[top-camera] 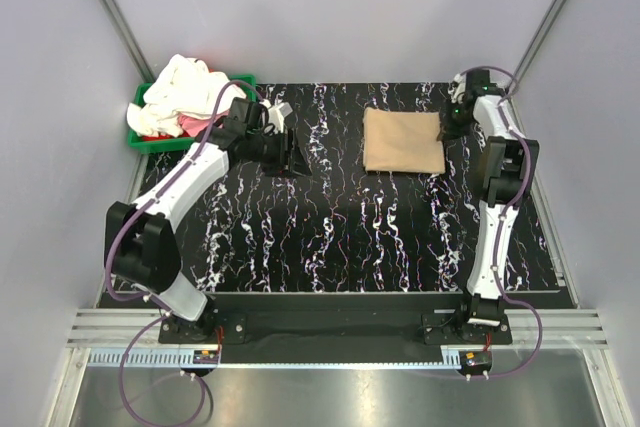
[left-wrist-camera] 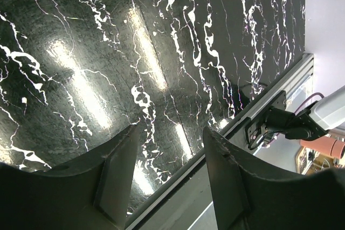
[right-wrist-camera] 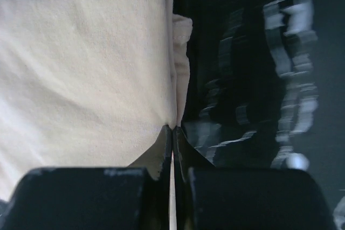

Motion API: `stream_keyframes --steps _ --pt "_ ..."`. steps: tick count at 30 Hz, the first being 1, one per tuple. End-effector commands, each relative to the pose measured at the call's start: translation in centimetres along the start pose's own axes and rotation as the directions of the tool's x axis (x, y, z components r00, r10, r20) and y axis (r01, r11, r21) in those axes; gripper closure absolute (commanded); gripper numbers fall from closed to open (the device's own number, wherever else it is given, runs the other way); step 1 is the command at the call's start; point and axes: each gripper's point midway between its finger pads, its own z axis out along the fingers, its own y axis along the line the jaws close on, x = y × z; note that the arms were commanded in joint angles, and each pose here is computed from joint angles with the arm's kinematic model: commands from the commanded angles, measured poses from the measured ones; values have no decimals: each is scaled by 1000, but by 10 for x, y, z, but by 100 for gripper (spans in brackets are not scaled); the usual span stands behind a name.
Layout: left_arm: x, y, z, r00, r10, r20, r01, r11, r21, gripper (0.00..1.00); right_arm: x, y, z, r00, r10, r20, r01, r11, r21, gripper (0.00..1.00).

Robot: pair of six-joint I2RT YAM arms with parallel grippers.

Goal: Fold and stack the t-shirts
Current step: Neatly place the folded tshirt to the corner

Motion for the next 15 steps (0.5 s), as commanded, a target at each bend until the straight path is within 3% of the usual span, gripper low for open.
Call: stream_keyframes --steps 1,15 --pt "0 -3 4 1000 29 7 -29 999 14 45 -19 -53 -12 998 -64 13 61 983 173 100" --pt "5 2 15 998 60 -15 -60 998 -17 44 -114 -164 -18 951 -128 281 12 924 381 100"
